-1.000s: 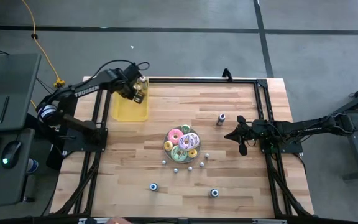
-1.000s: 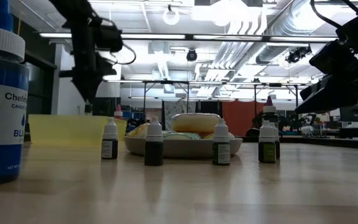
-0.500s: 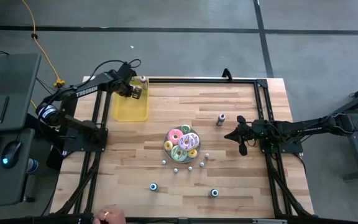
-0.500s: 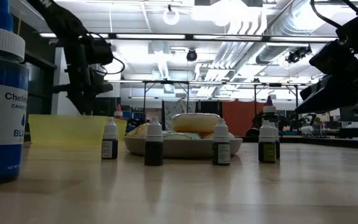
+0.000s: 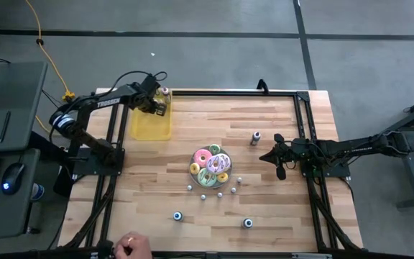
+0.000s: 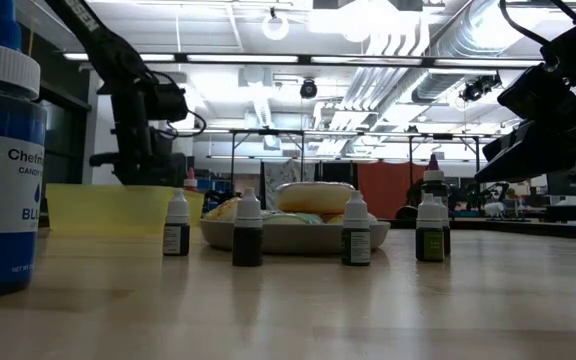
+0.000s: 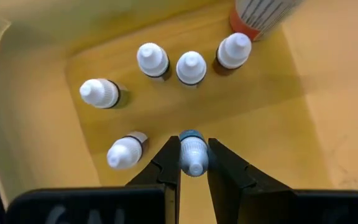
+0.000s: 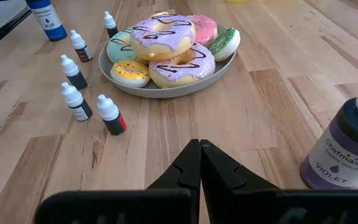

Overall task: Pick & Place food coloring
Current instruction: Put the small blue food coloring bottle into the yellow bin, then put the large violet food coloring bottle into the yellow bin

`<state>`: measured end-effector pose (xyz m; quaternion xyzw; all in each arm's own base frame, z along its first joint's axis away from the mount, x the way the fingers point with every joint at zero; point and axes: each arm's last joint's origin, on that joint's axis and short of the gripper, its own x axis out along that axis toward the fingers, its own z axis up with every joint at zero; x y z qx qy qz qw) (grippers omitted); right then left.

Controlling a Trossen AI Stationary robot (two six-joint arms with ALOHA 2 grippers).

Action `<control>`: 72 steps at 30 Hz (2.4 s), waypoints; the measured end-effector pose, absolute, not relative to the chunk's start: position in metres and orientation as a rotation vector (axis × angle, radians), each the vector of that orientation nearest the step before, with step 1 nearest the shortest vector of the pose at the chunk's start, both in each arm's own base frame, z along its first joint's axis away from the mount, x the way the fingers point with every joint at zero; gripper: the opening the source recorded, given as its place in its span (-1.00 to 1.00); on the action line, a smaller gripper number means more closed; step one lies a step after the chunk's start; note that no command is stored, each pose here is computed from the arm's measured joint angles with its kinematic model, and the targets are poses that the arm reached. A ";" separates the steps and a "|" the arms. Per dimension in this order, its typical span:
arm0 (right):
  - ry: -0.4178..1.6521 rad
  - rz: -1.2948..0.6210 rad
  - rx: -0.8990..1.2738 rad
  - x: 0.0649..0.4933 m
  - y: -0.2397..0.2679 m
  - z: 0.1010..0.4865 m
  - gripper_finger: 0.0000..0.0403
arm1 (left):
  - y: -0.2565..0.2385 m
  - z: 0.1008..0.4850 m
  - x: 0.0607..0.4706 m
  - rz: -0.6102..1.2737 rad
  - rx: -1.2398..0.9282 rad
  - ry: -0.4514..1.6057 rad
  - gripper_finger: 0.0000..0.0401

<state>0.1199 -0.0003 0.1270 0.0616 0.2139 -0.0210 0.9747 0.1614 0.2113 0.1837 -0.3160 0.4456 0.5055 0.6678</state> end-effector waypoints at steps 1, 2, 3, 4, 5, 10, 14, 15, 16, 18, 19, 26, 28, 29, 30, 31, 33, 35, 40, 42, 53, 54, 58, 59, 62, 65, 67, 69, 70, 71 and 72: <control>0.431 -0.043 0.124 0.120 0.000 0.127 -1.00 | 0.213 0.183 0.161 1.145 -0.717 1.007 -0.79; 0.431 -0.043 0.124 0.120 0.000 0.127 -1.00 | 0.214 0.182 0.160 1.148 -0.721 1.009 -0.79; 0.432 -0.042 0.124 0.120 0.000 0.127 -1.00 | 0.214 0.180 0.159 1.151 -0.723 1.016 -0.79; 0.431 -0.042 0.124 0.120 0.000 0.127 -1.00 | 0.215 0.179 0.160 1.152 -0.725 1.022 -0.79; 0.431 -0.043 0.124 0.120 0.000 0.127 -1.00 | 0.215 0.178 0.160 1.155 -0.725 1.026 -0.79; 0.431 -0.042 0.124 0.120 0.000 0.127 -1.00 | 0.217 0.176 0.158 1.161 -0.733 1.025 -0.79; 0.431 -0.042 0.124 0.120 0.000 0.127 -1.00 | 0.217 0.177 0.158 1.163 -0.731 1.024 -0.79; 0.431 -0.042 0.124 0.120 0.000 0.127 -1.00 | 0.217 0.177 0.158 1.163 -0.731 1.024 -0.79; 0.431 -0.043 0.124 0.120 0.000 0.127 -1.00 | 0.217 0.177 0.158 1.163 -0.731 1.024 -0.79; 0.431 -0.043 0.124 0.120 0.000 0.127 -1.00 | 0.217 0.177 0.158 1.163 -0.731 1.023 -0.79; 0.431 -0.043 0.124 0.120 0.000 0.127 -1.00 | 0.218 0.177 0.158 1.164 -0.730 1.020 -0.79; 0.431 -0.042 0.124 0.120 0.000 0.127 -1.00 | 0.219 0.177 0.159 1.162 -0.723 1.008 -0.79; 0.431 -0.043 0.124 0.120 0.000 0.127 -1.00 | 0.219 0.177 0.159 1.148 -0.708 1.019 -0.79; 0.431 -0.042 0.124 0.120 0.000 0.127 -1.00 | 0.219 0.176 0.159 1.145 -0.706 1.024 -0.79; 0.431 -0.042 0.124 0.120 0.000 0.127 -1.00 | 0.219 0.174 0.160 1.143 -0.708 1.032 -0.78; 0.432 -0.042 0.124 0.120 0.000 0.127 -1.00 | 0.219 0.173 0.160 1.140 -0.711 1.038 -0.77; 0.431 -0.042 0.124 0.120 0.000 0.127 -1.00 | 0.220 0.172 0.160 1.136 -0.715 1.039 -0.71; 0.431 -0.042 0.124 0.120 0.000 0.127 -1.00 | 0.220 0.171 0.160 1.136 -0.716 1.041 -0.61; 0.431 -0.042 0.124 0.120 0.000 0.127 -1.00 | 0.221 0.171 0.161 1.136 -0.713 1.032 -0.39; 0.431 -0.042 0.124 0.120 0.000 0.127 -1.00 | 0.221 0.171 0.161 1.137 -0.711 1.027 -0.33; 0.432 -0.042 0.124 0.120 0.000 0.127 -1.00 | 0.221 0.182 0.162 1.140 -0.691 0.971 -0.26; 0.431 -0.042 0.124 0.120 0.000 0.127 -1.00 | 0.221 0.185 0.162 1.141 -0.688 0.961 -0.26; 0.431 -0.042 0.124 0.120 0.000 0.127 -1.00 | 0.220 0.201 0.161 1.144 -0.670 0.908 -0.26; 0.431 -0.042 0.124 0.120 0.000 0.127 -1.00 | 0.219 0.206 0.161 1.142 -0.662 0.890 -0.26; 0.431 -0.042 0.124 0.120 0.000 0.127 -1.00 | 0.213 0.222 0.165 1.117 -0.616 0.841 -0.26; 0.431 -0.042 0.124 0.120 0.000 0.127 -1.00 | 0.207 0.243 0.169 1.087 -0.564 0.785 -0.26; 0.431 -0.042 0.124 0.120 0.000 0.127 -1.00 | 0.204 0.256 0.175 1.064 -0.535 0.756 -0.26; 0.432 -0.042 0.124 0.120 0.000 0.127 -1.00 | 0.201 0.270 0.180 1.045 -0.514 0.733 -0.26; 0.431 -0.042 0.124 0.120 0.000 0.127 -1.00 | 0.199 0.278 0.184 1.029 -0.499 0.717 -0.26; 0.431 -0.042 0.124 0.120 0.000 0.127 -1.00 | 0.197 0.285 0.188 1.012 -0.482 0.704 -0.26; 0.431 -0.042 0.124 0.120 0.000 0.127 -1.00 | 0.194 0.293 0.192 0.993 -0.462 0.700 -0.26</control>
